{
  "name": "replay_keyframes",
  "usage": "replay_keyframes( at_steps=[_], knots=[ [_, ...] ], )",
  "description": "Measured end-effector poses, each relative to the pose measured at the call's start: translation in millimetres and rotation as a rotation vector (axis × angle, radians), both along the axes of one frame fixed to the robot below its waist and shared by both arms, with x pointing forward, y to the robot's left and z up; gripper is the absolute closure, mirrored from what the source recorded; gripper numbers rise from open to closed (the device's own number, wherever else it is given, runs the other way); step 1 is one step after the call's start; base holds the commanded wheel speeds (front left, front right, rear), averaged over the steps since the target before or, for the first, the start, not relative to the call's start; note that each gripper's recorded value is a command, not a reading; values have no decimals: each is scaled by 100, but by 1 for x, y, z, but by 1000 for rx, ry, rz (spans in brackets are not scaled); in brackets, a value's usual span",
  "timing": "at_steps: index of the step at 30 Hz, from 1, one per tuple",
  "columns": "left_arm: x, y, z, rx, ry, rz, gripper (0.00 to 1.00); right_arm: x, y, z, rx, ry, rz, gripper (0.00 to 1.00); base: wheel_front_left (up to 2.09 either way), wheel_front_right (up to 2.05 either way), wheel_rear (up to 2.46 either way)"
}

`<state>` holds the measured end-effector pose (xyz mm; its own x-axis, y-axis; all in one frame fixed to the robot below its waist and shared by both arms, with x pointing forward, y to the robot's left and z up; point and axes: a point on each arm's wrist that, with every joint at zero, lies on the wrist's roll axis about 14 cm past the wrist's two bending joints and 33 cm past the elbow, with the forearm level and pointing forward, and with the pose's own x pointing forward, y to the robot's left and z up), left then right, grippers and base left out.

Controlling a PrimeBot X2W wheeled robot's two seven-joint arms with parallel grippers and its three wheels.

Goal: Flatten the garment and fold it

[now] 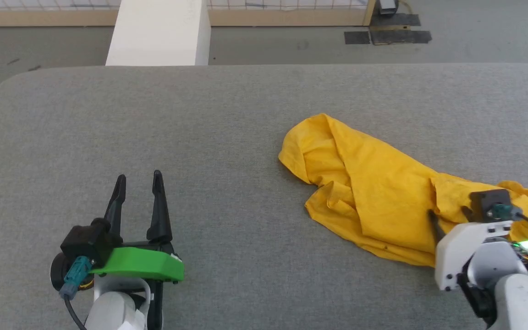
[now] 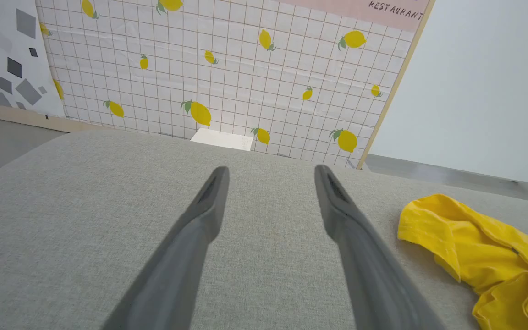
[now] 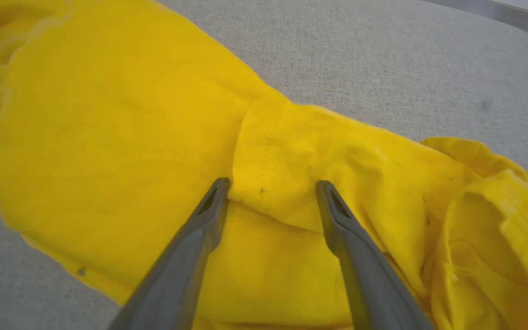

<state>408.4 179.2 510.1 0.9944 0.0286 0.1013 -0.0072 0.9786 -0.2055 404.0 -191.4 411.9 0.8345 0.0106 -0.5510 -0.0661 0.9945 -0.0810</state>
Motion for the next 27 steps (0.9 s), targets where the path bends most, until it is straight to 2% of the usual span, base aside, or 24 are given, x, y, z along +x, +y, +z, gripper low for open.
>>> replay_keyframes(
  at_steps=[1,2,3,7,11,13,17,19,21,25,26,27],
  knots=[
    [-1,1,-1,0,2,3,0,1,-4,-2,-1,10,-13,62,0,0,0],
    [-1,2,-1,0,4,6,0,1,-7,-4,-1,17,-23,84,0,0,0],
    [-2,3,-1,1,4,10,0,1,-9,-5,0,20,-32,100,0,0,0],
    [-4,5,0,1,4,15,0,6,-15,4,13,-32,-52,100,0,0,0],
    [-8,6,3,2,-5,19,0,20,1,42,69,-192,-14,100,0,0,0],
    [-9,7,7,2,-14,22,0,29,28,71,104,-292,64,100,0,0,0],
    [-13,10,12,3,-27,28,0,27,125,125,190,-444,348,100,0,0,0],
    [-15,12,13,4,-29,35,0,10,174,128,224,-437,495,100,0,0,0],
    [-18,14,14,5,-31,41,0,-14,215,114,248,-362,628,100,0,0,0],
    [-23,17,14,-1,-28,52,0,-54,255,63,225,-147,788,100,0,0,0],
    [-24,19,13,-1,-26,56,0,-63,260,51,217,-93,812,93,0,0,0],
    [-26,21,12,0,-23,61,0,-74,263,38,211,-34,834,51,0,0,0]
  ],
)
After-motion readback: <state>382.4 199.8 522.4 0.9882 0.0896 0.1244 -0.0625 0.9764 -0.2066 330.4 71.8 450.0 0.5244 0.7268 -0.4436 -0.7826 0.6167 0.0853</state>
